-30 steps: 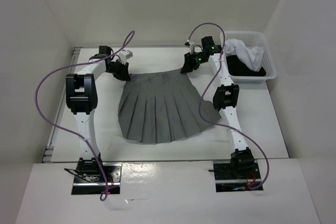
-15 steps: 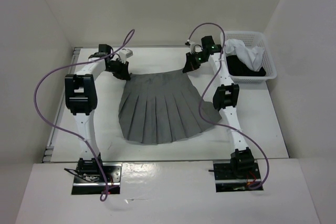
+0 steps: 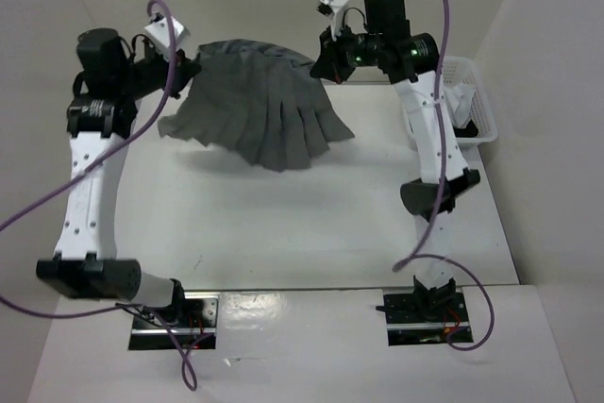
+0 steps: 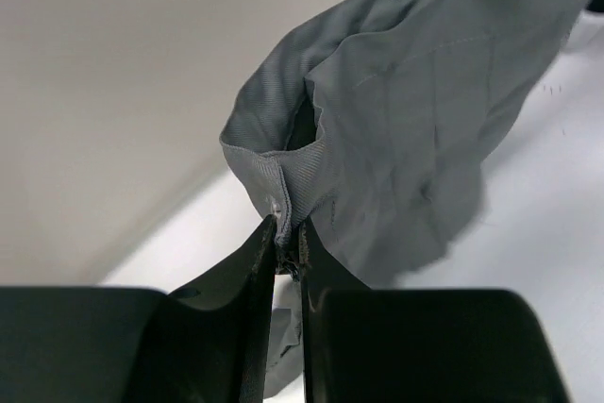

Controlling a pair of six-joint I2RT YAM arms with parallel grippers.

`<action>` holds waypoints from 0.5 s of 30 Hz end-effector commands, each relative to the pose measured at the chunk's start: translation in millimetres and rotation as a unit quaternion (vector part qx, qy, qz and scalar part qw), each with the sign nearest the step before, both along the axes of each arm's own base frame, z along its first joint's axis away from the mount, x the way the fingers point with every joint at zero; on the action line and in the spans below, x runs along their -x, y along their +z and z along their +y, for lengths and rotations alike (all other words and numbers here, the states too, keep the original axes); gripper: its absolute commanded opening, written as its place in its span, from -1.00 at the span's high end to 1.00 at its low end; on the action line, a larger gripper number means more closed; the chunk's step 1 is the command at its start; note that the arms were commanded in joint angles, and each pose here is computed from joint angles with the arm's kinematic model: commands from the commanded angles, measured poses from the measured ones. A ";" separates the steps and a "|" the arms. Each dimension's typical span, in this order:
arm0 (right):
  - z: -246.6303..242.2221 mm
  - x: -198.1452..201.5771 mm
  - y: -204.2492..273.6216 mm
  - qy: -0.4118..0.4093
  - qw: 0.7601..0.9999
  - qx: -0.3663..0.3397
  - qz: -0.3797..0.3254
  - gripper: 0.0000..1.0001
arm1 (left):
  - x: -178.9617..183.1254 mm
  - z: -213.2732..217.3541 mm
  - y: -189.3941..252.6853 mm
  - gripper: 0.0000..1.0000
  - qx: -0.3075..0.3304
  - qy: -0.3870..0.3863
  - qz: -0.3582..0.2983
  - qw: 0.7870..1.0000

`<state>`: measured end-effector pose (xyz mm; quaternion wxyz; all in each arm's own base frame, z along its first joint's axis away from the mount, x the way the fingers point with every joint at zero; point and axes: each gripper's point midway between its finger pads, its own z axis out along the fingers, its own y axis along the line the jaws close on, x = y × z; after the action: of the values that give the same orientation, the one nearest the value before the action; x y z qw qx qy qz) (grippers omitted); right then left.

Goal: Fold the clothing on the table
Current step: Flatten the skirt out

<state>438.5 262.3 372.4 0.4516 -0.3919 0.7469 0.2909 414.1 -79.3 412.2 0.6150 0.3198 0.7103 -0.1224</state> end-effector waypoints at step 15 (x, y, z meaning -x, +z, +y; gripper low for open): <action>-87.8 48.2 54.1 -0.260 0.956 0.044 -0.132 1.00 | 103.6 19.1 50.3 1.00 0.033 0.065 -0.096 0.993</action>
<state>384.1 201.7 392.5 0.5218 -0.2834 0.7949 0.1244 314.5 -68.0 438.5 0.6640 0.2840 0.6862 -0.0876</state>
